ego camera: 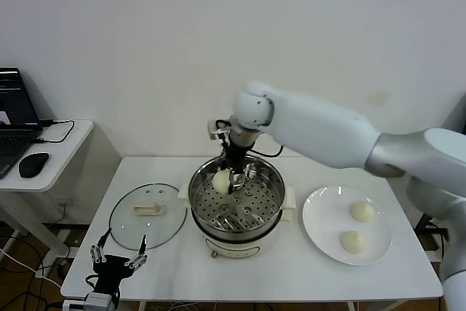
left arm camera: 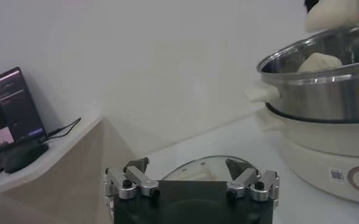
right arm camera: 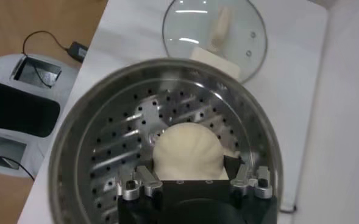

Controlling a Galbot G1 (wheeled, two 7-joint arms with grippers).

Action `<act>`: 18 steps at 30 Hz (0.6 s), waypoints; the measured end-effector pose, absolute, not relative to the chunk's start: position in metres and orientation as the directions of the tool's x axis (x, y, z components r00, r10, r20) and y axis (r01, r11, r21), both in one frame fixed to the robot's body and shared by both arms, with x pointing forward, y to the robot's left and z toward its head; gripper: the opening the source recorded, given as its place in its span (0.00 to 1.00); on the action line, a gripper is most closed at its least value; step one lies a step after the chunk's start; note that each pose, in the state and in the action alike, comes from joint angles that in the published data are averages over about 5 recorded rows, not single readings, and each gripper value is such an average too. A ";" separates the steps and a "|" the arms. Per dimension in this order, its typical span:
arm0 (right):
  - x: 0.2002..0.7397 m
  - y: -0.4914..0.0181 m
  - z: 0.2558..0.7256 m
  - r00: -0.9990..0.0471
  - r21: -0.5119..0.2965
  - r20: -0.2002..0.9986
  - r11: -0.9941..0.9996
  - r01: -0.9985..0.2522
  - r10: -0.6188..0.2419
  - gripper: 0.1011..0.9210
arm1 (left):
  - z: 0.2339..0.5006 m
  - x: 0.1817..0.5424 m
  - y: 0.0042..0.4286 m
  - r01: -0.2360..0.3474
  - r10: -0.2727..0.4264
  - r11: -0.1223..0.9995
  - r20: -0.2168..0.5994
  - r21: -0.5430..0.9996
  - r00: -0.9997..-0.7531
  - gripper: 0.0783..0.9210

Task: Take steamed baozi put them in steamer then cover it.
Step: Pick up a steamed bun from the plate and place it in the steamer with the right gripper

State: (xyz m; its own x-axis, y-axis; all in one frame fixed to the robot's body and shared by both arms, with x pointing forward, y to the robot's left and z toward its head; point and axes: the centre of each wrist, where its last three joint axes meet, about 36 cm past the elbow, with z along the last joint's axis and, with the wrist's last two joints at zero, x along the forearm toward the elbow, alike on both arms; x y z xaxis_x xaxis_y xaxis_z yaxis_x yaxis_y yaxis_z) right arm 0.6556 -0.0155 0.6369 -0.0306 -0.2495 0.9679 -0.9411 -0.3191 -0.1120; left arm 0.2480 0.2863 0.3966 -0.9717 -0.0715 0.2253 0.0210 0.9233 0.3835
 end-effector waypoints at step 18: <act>0.655 0.021 0.587 -0.044 -0.129 0.966 -0.330 -0.935 -0.254 0.73 | 0.391 0.250 0.287 0.021 -0.074 0.925 0.233 0.379 -0.970 0.88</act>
